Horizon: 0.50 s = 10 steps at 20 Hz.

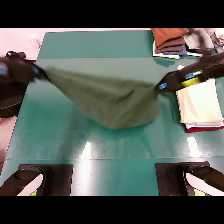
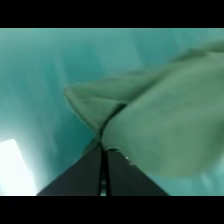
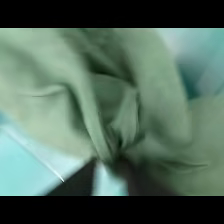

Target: Fold the shirts.

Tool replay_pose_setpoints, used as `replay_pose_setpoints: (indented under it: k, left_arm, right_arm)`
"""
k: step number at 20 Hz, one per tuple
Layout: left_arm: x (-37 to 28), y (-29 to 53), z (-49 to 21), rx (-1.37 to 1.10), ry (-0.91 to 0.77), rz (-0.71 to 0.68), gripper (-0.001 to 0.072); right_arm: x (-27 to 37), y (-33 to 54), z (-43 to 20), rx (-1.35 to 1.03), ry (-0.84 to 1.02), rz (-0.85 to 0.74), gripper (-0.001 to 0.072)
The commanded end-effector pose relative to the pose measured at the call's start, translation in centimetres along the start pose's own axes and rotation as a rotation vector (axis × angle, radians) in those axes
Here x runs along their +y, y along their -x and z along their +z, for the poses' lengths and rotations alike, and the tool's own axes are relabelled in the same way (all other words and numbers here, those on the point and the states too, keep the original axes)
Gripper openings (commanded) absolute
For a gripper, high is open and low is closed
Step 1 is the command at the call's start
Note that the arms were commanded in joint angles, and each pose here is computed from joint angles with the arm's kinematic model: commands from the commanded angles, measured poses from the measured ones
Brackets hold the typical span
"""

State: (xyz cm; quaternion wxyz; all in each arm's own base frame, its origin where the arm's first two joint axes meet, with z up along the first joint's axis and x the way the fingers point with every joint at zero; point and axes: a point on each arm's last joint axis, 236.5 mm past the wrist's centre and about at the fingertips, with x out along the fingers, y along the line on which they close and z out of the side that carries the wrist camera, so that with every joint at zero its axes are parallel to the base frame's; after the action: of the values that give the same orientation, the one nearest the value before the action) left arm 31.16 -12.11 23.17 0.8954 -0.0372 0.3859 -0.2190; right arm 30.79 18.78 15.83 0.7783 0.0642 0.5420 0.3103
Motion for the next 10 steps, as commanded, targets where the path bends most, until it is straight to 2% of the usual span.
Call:
replay_pose_setpoints:
  k: [1,4,5,6,7,10]
  left_arm:
    - [2.3,-5.5,-7.0,0.19,0.052,0.015,0.0025]
    - [3.9,-6.6,-8.6,0.223,0.048,0.063,0.0026]
    - [4.0,-6.6,-8.4,0.216,0.046,0.068,0.0026]
    - [4.1,-6.6,-8.2,0.204,0.046,0.07,0.0026]
    - [4.1,-6.7,-7.8,0.188,0.045,0.072,0.0026]
    - [4.3,-6.9,-6.6,0.138,0.044,0.079,0.0026]
  right_arm:
    - [-2.0,-6.8,0.1,0.069,-0.052,0.009,0.0344]
    - [-5.3,-6.8,1.2,0.076,-0.073,-0.013,0.0346]
    - [-6.4,-6.7,1.0,0.084,-0.084,-0.018,0.037]
    - [-7.6,-6.8,0.5,0.093,-0.111,-0.026,0.0508]
    - [-8.8,-7.0,0.0,0.103,-0.146,-0.032,0.0568]
    - [-12.8,-8.3,-2.6,0.13,-0.266,-0.054,0.0568]
